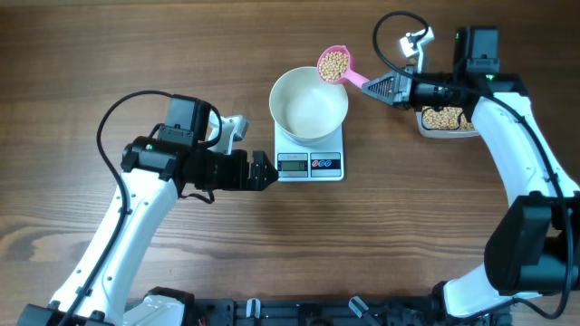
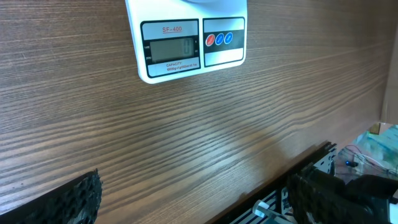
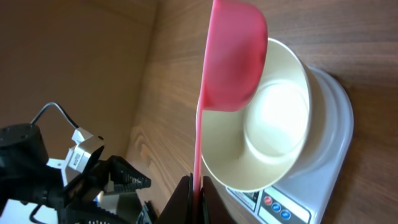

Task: Scoop item into bowl and weigh 150g on scale
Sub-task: 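Carry the scoop leftward over the white bowl on the scale, then tip the scoop to pour soybeans into the bowl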

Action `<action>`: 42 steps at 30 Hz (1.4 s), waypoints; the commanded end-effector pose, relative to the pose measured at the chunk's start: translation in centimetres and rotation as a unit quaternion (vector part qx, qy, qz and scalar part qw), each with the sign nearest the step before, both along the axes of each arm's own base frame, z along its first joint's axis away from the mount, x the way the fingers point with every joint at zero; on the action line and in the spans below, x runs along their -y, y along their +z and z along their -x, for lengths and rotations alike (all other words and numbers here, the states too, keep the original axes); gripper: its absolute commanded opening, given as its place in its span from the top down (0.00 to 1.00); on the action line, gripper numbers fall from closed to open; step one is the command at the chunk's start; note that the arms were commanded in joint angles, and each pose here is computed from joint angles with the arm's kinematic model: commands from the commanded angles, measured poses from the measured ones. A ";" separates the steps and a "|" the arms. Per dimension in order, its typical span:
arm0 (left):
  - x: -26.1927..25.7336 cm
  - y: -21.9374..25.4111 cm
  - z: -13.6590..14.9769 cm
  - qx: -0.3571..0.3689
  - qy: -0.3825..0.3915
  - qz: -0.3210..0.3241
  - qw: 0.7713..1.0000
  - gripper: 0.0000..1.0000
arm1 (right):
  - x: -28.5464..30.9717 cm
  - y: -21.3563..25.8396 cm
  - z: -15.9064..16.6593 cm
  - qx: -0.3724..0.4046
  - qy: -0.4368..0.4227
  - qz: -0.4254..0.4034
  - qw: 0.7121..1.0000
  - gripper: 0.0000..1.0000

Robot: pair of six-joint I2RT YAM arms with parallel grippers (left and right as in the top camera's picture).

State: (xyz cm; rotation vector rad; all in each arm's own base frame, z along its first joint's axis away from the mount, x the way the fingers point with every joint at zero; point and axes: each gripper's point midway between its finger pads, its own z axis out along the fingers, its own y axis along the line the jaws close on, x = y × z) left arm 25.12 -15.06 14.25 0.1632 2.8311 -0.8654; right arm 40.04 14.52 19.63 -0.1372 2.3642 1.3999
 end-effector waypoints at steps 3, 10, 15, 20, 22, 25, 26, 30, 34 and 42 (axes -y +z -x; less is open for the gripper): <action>-0.1 -0.1 -0.1 0.000 0.002 -0.005 1.000 0.00 | -1.6 0.2 -0.1 0.038 0.009 0.043 0.998 0.96; -0.1 -0.1 -0.1 0.000 0.002 -0.005 1.000 0.00 | -3.0 -0.4 0.3 0.065 0.032 0.075 0.995 0.95; -0.1 -0.1 -0.1 0.000 0.002 -0.005 1.000 0.00 | -2.0 -2.0 0.4 0.080 0.039 0.130 0.988 0.96; -0.1 -0.1 0.0 -0.001 0.002 -0.005 1.000 0.00 | -1.5 -3.0 0.6 0.107 0.058 0.179 0.976 0.96; -0.1 -0.1 -0.1 0.000 0.002 -0.005 1.000 0.00 | -1.5 -3.5 0.8 0.112 0.062 0.206 0.970 0.96; -0.1 -0.1 -0.1 0.000 0.002 -0.005 1.000 0.00 | -1.3 -4.3 1.1 0.126 0.072 0.266 0.953 0.96; -0.1 -0.1 -0.1 0.000 0.002 -0.005 1.000 0.00 | -1.2 -4.3 1.1 0.131 0.071 0.284 0.947 0.96; -0.1 -0.1 -0.1 0.000 0.002 -0.005 1.000 0.00 | -1.3 -3.5 1.0 0.170 0.074 0.331 0.925 0.96; -0.1 -0.1 -0.1 0.000 0.002 -0.005 1.000 0.00 | -1.2 -2.5 1.0 0.188 0.066 0.352 0.915 0.96; -0.1 -0.1 -0.1 0.000 0.002 -0.005 1.000 0.00 | -1.5 -1.9 1.3 0.217 0.088 0.358 0.904 0.96</action>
